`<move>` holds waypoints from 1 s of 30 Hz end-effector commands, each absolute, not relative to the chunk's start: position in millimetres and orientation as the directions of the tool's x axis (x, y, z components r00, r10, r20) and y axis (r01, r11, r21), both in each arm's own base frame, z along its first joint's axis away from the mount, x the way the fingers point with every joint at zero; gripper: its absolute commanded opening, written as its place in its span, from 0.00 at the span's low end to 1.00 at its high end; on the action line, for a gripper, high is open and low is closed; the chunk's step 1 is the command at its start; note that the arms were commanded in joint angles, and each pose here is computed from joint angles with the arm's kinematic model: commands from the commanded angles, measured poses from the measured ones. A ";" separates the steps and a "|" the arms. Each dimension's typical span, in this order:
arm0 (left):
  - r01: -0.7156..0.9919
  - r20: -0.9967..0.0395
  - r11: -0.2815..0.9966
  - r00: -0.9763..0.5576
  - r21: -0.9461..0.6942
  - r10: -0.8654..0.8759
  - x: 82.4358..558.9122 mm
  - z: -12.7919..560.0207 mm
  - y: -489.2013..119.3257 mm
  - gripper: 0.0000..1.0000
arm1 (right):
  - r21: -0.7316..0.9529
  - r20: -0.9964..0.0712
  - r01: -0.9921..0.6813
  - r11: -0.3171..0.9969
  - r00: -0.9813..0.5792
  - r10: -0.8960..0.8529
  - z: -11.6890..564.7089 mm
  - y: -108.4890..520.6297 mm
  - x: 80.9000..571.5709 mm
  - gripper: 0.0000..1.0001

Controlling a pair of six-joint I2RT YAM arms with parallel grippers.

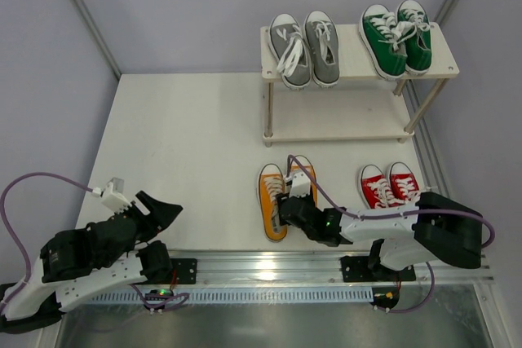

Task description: Place and organize the shoes onto the shoe shelf

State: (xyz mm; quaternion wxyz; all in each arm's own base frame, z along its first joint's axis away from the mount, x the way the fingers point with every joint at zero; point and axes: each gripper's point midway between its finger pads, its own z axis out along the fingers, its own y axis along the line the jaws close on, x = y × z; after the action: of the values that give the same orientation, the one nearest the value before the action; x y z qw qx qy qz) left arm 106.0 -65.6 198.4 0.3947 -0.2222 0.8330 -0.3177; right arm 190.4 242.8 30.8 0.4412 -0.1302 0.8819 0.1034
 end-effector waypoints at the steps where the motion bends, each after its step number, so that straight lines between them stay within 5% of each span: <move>1: -0.122 -0.528 0.712 -0.586 -0.692 -0.614 107.3 198.9 -64.9 0.72 | 0.205 -0.848 -0.243 0.948 -0.529 0.048 40.5 257.6 205.2 0.64; 8: -0.117 -0.533 0.712 -0.582 -0.693 -0.614 108.2 199.7 -65.0 0.72 | 0.220 -0.857 -0.200 0.955 -0.507 0.091 25.5 255.6 199.7 0.59; 11: -0.118 -0.534 0.714 -0.582 -0.690 -0.613 108.4 198.3 -64.9 0.73 | 0.168 -0.850 -0.183 0.969 -0.525 0.048 17.8 255.2 200.8 0.46; 15: -0.118 -0.535 0.712 -0.579 -0.692 -0.616 108.8 197.0 -64.6 0.72 | 0.114 -0.832 -0.238 0.965 -0.553 -0.038 17.4 262.3 196.3 0.07; 16: -0.118 -0.533 0.710 -0.578 -0.694 -0.618 108.8 196.8 -64.5 0.72 | 0.115 -0.833 -0.245 0.963 -0.552 -0.041 21.4 264.1 196.3 0.04; 30: -0.103 -0.532 0.694 -0.565 -0.713 -0.631 114.1 192.1 -73.4 0.72 | 0.099 -0.963 -0.100 0.990 -0.261 0.070 139.5 190.4 222.2 0.04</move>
State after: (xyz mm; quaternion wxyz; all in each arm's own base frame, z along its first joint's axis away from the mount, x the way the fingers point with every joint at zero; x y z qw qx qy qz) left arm 107.7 -69.4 186.1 0.3947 -0.2196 0.8356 -0.3126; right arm 192.4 204.3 82.5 0.5157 -0.0777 0.8492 0.0824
